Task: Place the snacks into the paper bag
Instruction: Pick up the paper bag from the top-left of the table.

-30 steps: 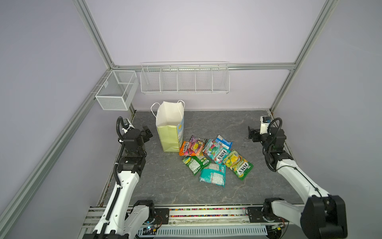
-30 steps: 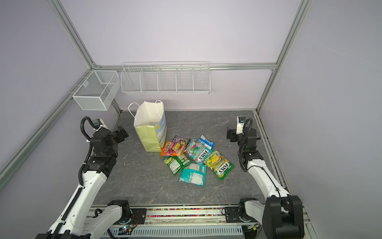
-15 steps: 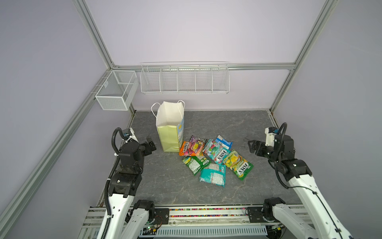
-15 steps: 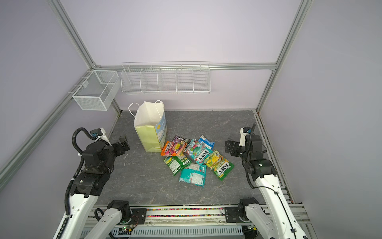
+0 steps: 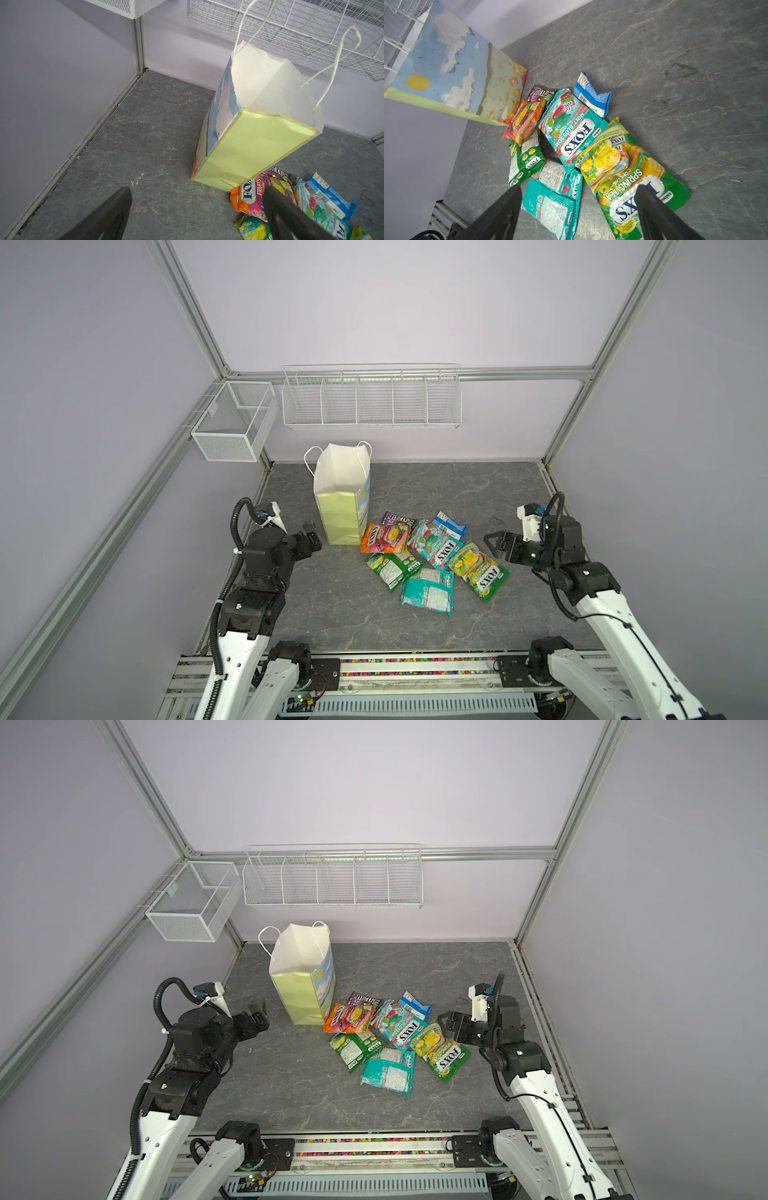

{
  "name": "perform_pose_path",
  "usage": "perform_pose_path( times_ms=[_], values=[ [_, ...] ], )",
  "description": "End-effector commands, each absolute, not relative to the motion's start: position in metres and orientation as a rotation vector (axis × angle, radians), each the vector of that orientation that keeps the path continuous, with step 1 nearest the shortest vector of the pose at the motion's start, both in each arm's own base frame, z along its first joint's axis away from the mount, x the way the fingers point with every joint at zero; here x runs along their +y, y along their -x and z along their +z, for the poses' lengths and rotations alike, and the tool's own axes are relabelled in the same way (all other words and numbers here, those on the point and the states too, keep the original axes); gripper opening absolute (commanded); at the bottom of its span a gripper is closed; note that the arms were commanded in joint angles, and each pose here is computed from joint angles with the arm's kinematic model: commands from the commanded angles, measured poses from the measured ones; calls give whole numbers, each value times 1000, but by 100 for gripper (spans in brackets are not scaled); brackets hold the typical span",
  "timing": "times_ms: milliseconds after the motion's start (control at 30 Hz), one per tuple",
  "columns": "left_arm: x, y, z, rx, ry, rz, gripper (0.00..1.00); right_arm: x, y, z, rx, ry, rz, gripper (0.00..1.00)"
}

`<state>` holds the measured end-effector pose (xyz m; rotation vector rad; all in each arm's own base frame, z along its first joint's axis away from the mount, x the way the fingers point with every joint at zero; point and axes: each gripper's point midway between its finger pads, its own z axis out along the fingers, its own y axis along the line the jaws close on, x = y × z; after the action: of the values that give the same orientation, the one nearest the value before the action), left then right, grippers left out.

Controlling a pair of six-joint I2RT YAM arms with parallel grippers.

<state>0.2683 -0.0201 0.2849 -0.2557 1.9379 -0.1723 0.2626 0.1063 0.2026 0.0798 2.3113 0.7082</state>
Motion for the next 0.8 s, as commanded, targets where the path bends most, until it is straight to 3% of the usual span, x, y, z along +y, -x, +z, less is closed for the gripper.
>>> perform_pose_path(
  times_ms=[0, 267, 467, 767],
  values=[
    [-30, -264, 282, 1956, 245, -243, 98, 122, -255, 205, 2295, -18, 806, 88],
    [-35, -261, 291, 1945, 236, -292, 97, 127, -251, 201, 2321, 6, 829, 88],
    [-36, -263, 325, 1944, 233, -294, 96, 139, -251, 198, 2342, 31, 856, 89],
    [-43, -301, 336, 2040, 253, -278, 95, 152, -248, 210, 2331, 104, 862, 91]
  ],
)
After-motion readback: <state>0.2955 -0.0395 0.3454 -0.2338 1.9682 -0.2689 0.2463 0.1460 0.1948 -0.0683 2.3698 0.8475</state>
